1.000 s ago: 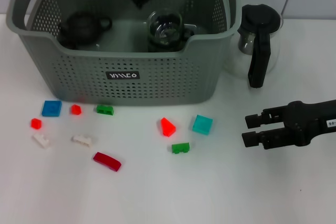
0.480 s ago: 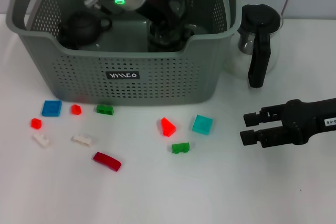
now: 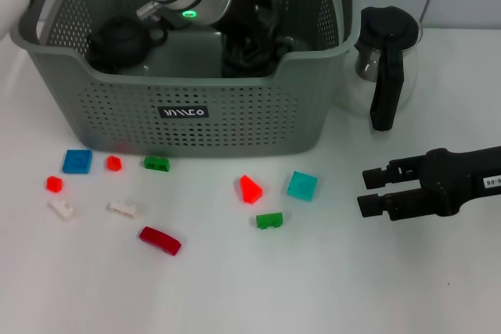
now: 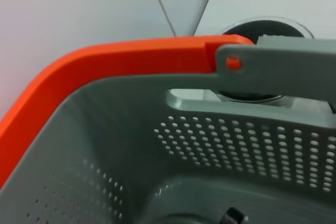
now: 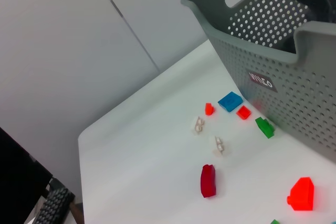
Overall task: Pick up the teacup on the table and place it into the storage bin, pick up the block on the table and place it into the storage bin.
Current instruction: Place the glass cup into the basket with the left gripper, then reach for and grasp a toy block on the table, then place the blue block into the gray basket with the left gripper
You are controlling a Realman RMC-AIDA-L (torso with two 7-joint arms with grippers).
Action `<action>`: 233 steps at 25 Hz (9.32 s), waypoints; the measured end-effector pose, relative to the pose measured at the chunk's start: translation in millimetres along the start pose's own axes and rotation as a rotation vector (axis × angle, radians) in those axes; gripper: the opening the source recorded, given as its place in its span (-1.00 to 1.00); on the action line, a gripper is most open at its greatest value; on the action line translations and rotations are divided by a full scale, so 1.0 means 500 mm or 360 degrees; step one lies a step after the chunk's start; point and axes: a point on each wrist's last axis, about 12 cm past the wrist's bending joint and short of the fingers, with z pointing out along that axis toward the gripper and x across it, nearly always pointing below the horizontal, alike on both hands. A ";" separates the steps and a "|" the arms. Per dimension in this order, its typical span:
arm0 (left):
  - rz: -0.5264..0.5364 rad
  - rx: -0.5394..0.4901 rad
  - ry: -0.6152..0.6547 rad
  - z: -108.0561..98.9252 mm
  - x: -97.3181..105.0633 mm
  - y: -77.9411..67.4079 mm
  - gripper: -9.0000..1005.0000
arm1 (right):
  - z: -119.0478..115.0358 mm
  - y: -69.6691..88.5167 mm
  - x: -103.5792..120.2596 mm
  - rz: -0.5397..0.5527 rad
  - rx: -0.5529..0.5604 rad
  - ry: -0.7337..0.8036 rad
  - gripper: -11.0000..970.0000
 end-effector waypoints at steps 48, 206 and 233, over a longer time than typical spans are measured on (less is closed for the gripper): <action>-0.0729 0.0625 -0.0375 -0.394 0.280 -0.047 0.08 | 0.000 0.001 0.002 -0.0008 -0.0014 0.0040 0.47; -0.0865 0.0007 0.0401 -0.123 0.445 -0.112 0.67 | 0.023 -0.007 0.035 0.0052 0.0023 0.0092 0.47; -0.0980 0.0099 0.0317 -0.166 0.446 -0.096 0.16 | 0.024 -0.008 0.035 0.0057 0.0020 0.0092 0.47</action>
